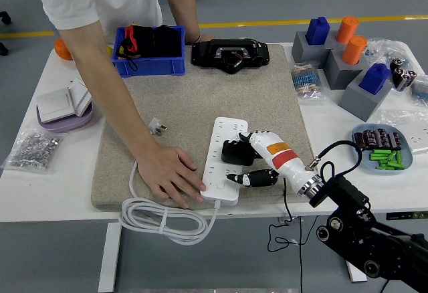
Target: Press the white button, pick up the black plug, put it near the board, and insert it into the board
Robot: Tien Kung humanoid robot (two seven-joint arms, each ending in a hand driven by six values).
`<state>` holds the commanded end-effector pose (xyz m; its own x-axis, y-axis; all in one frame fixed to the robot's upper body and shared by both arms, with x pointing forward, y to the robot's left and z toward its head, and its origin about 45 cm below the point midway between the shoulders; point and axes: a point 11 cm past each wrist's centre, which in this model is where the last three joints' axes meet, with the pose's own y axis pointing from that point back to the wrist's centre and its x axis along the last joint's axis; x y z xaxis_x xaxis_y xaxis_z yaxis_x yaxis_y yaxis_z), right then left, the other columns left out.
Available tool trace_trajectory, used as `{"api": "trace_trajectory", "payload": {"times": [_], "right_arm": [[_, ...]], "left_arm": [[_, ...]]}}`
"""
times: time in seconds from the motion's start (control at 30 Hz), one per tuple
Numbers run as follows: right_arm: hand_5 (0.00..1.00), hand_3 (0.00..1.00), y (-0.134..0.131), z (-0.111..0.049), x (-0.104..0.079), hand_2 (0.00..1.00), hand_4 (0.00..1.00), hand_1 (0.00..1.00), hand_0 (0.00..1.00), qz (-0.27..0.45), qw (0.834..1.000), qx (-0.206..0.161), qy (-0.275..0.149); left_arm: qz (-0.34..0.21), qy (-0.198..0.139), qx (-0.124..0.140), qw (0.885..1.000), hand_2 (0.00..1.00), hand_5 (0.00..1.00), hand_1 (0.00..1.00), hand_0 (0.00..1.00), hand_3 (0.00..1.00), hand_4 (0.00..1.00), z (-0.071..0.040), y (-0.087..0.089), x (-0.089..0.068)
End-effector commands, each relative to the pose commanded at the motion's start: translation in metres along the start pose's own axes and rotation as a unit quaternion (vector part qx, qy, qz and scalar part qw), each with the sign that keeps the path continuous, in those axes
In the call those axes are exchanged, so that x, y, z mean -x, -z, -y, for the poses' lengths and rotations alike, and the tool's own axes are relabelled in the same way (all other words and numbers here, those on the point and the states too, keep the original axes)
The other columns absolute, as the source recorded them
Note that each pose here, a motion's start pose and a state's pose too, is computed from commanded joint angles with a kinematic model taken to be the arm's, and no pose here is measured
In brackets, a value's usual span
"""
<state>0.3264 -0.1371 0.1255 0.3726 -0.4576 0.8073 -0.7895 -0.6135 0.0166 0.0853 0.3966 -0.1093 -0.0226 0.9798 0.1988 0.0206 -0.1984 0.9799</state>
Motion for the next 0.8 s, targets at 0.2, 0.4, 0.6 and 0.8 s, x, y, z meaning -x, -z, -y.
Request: {"api": "trace_trajectory", "payload": {"times": [0.2,0.4,0.6,0.8], "right_arm": [[0.128,0.581,0.011,0.006,-0.021,0.528,0.915,0.534,0.632,0.005,0.999,-0.016,-0.036],[0.124,0.582,0.018,0.007,-0.047,0.528,0.91,0.536,0.636,0.005,0.997,-0.025,-0.074],[0.126,0.589,0.016,0.0,-0.076,0.537,0.901,0.554,0.652,0.006,0.993,-0.016,-0.114],[0.13,0.594,-0.007,-0.016,-0.094,0.542,0.998,0.568,0.667,0.01,0.989,0.024,-0.142]], "left_arm": [[0.0,0.0,-0.001,1.0,0.668,0.557,0.71,0.772,0.734,0.661,0.0,0.001,0.0],[-0.001,0.0,-0.001,1.0,0.668,0.557,0.71,0.772,0.734,0.66,0.0,0.001,0.0],[-0.001,0.0,0.0,1.0,0.667,0.557,0.71,0.773,0.734,0.66,0.0,0.0,0.0],[-0.003,0.0,0.001,1.0,0.667,0.556,0.71,0.773,0.734,0.66,0.0,0.0,-0.001]]}}
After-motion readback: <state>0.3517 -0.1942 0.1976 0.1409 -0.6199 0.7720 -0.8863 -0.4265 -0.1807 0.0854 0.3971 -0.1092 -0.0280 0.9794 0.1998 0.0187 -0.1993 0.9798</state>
